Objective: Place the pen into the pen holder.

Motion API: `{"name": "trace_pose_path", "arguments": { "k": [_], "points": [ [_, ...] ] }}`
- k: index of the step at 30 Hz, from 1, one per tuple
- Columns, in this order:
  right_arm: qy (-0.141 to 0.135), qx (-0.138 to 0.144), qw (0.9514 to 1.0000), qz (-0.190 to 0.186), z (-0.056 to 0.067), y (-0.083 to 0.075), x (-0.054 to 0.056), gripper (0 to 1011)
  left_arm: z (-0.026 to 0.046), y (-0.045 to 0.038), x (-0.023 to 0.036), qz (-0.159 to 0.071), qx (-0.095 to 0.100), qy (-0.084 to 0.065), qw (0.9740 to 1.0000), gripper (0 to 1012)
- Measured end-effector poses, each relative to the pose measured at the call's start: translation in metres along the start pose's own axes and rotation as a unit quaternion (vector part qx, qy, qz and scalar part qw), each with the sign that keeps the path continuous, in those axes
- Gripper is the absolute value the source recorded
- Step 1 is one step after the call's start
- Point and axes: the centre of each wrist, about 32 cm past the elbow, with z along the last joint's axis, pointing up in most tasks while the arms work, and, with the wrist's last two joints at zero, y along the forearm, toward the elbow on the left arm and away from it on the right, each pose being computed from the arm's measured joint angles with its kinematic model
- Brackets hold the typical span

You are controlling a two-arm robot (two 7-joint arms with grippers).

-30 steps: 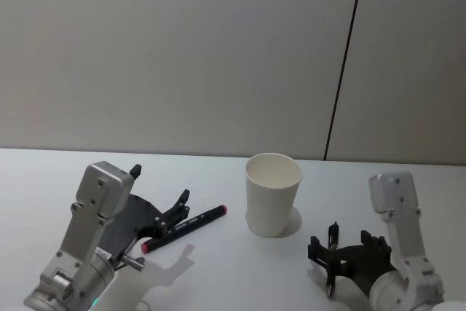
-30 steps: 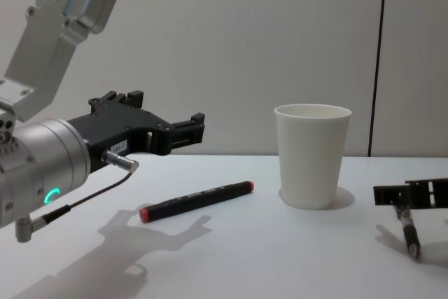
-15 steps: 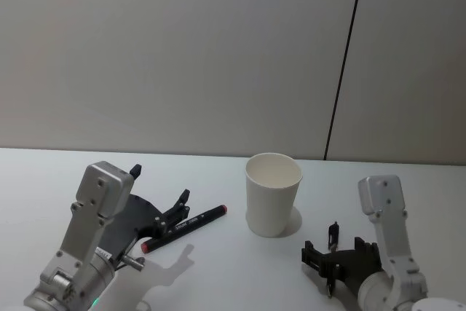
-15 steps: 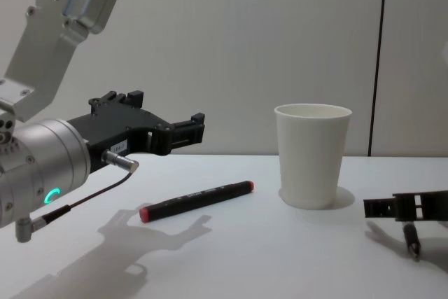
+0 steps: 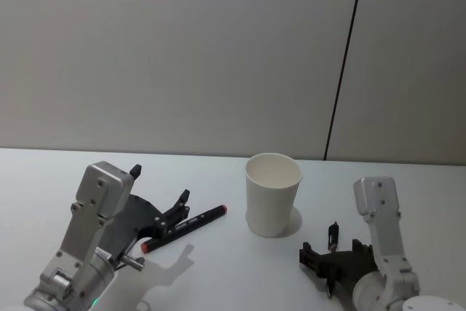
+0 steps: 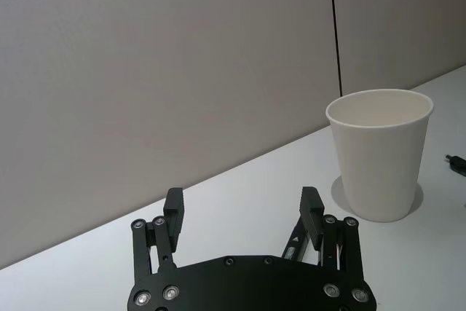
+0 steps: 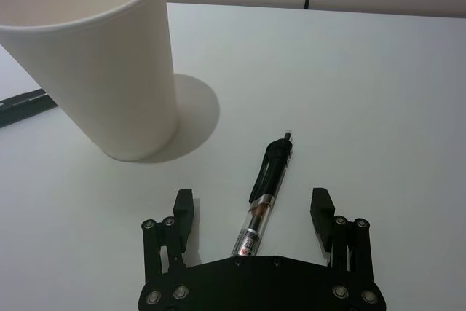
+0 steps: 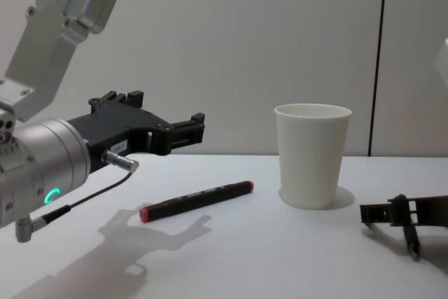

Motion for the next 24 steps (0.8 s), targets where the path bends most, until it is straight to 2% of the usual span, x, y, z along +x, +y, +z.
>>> {"name": "trace_pose_path", "arguments": {
  "k": [7, 19, 20, 22, 24],
  "points": [
    [0.001, 0.000, 1.0000, -0.002, -0.0001, 0.0018, -0.0008, 978, 0.0000, 0.0000, 0.0000, 0.000, 0.000, 0.000, 1.0000, 1003],
    [0.002, -0.001, 1.0000, -0.004, -0.0003, 0.0033, -0.0017, 658, 0.0000, 0.0000, 0.0000, 0.000, 0.000, 0.000, 1.0000, 1003],
    [0.002, -0.001, 1.0000, -0.004, -0.0003, 0.0034, -0.0017, 598, 0.0000, 0.0000, 0.0000, 0.000, 0.000, 0.000, 1.0000, 1003],
    [0.002, -0.001, 1.0000, -0.004, -0.0003, 0.0034, -0.0017, 563, 0.0000, 0.0000, 0.0000, 0.000, 0.000, 0.000, 1.0000, 1003],
    [0.002, -0.001, 1.0000, -0.004, -0.0004, 0.0036, -0.0018, 475, 0.0000, 0.0000, 0.0000, 0.000, 0.000, 0.000, 1.0000, 1003]
  ]
}}
